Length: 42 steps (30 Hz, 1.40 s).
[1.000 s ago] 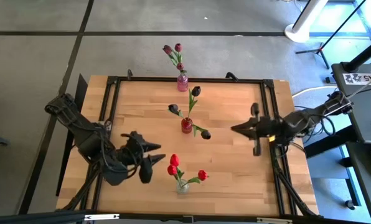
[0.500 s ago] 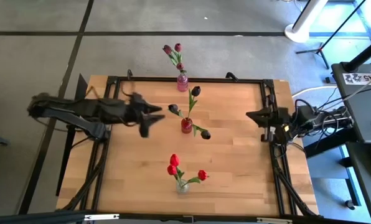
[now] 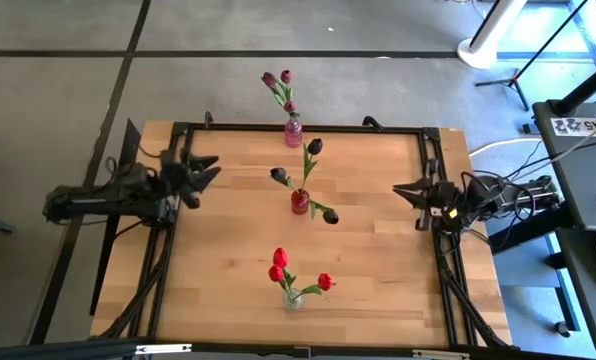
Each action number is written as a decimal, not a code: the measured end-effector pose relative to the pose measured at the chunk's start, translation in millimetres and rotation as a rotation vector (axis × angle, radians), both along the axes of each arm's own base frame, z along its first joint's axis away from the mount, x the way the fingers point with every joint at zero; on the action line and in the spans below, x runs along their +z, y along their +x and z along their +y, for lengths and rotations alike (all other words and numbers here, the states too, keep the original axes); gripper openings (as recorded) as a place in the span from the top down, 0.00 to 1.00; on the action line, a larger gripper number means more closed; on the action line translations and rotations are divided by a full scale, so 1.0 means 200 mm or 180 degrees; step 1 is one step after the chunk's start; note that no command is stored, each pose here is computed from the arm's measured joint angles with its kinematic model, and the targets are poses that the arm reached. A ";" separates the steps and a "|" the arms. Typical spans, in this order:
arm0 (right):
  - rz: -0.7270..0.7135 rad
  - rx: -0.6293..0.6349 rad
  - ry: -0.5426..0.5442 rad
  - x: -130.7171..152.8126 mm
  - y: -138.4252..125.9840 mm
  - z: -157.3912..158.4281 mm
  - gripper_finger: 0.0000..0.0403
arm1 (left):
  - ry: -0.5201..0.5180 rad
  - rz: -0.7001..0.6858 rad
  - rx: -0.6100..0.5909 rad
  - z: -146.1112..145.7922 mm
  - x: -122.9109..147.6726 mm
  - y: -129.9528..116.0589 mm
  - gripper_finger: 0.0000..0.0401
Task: Sort flowers into vase by color
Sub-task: Return to Home Position
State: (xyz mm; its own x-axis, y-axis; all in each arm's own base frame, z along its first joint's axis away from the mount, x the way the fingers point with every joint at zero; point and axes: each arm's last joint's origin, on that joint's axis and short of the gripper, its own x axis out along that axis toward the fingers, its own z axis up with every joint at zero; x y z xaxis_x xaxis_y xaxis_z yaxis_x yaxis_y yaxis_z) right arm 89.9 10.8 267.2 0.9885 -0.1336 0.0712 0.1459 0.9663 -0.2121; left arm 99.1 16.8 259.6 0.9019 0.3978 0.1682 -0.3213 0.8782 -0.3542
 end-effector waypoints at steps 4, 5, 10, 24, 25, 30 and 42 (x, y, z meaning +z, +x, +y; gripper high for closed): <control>-0.0184 0.0002 0.0236 -0.10 -0.04 -0.01 0.92 | 0.0165 -0.0226 -0.0022 -0.01 -0.11 -0.09 0.51; -0.0260 0.0014 0.0336 -0.12 -0.05 -0.01 0.92 | 0.0187 -0.0324 -0.0048 -0.01 -0.12 -0.11 0.51; -0.0417 0.0008 0.0528 -0.29 -0.02 -0.01 0.92 | 0.0378 -0.0518 -0.0079 -0.01 -0.17 -0.08 0.51; -0.0124 -0.0100 0.0719 -0.46 0.03 -0.02 0.92 | 0.0191 -0.0226 -0.0097 -0.01 -0.34 -0.03 0.51; -0.0090 -0.0113 0.0659 -0.47 0.03 -0.02 0.92 | 0.0102 -0.0075 -0.0026 -0.01 -0.37 -0.03 0.51; -0.0018 -0.0122 0.0545 -0.48 0.04 -0.01 0.92 | -0.0101 0.0438 -0.0079 -0.01 -0.45 -0.01 0.51; 0.0206 0.1328 0.0486 -0.49 0.03 0.05 0.92 | -0.0100 0.0455 -0.0058 0.00 -0.45 -0.01 0.51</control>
State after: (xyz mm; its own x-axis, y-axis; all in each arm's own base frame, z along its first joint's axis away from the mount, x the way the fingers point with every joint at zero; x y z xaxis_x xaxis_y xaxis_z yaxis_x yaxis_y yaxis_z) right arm 96.6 21.1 169.2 0.9618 0.2732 0.0181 -0.2718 0.9606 -0.0582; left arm 97.3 15.8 169.3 0.9229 0.3843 0.0251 -0.3547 0.8736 -0.3333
